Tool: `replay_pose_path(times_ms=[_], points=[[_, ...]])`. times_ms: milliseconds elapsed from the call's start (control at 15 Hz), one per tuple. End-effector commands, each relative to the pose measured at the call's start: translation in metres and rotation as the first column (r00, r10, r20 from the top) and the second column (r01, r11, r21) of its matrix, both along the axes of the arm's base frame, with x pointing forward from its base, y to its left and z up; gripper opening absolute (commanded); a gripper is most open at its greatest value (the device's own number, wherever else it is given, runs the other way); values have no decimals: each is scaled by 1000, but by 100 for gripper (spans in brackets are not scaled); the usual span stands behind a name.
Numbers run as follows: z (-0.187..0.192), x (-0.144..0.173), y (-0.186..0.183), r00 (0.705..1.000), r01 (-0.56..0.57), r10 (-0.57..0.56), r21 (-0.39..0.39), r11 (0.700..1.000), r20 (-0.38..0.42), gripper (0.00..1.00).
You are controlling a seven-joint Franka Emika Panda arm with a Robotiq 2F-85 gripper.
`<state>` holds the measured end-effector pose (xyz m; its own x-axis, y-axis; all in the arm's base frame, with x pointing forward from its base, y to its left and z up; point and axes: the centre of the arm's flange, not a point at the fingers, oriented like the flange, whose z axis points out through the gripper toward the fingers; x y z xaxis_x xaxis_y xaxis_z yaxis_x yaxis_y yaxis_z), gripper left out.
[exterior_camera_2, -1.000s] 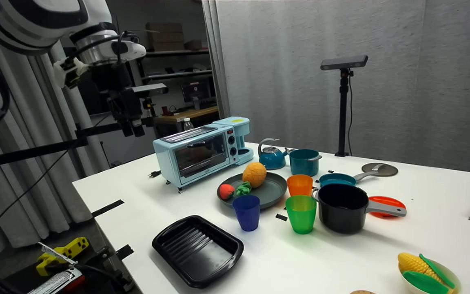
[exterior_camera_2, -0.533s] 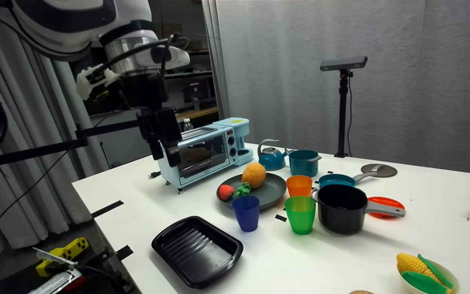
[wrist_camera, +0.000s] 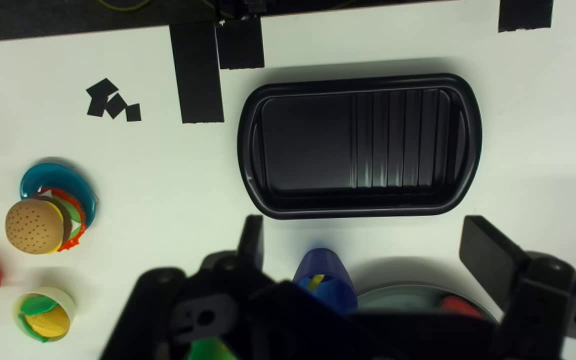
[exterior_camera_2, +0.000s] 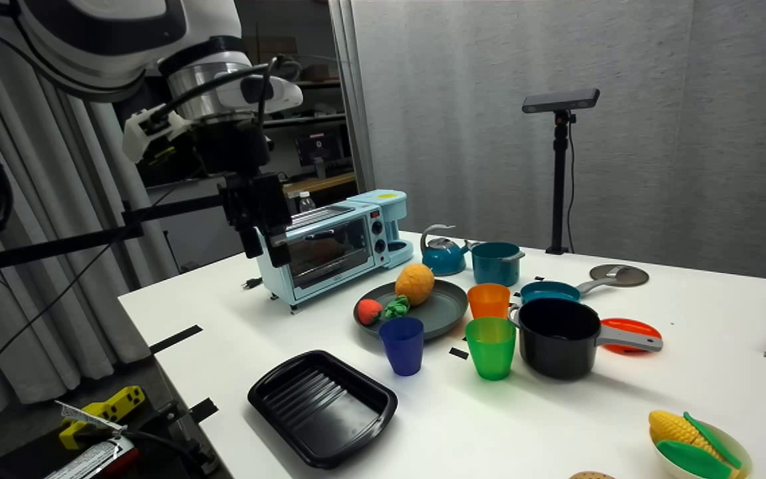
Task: Pick the green cup and pour the potato fries into the black pot
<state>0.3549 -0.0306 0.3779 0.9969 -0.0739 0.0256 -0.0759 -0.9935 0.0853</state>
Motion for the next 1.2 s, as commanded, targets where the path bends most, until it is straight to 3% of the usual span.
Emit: replay_pose_path(times_ms=[0,600,667,867,933,1000,1133], points=[[0,0,0,1000,0,0,0,1000,0,100],[-1,0,2,996,87,-87,-2,996,30,100],[-12,34,-25,993,113,-113,6,994,28,100],[-17,56,-53,984,175,-175,-4,985,46,100],[-17,61,-60,979,193,-192,-7,981,60,100],[-10,31,-46,986,159,-160,11,987,52,100],[-16,44,-57,983,178,-178,10,984,49,100]])
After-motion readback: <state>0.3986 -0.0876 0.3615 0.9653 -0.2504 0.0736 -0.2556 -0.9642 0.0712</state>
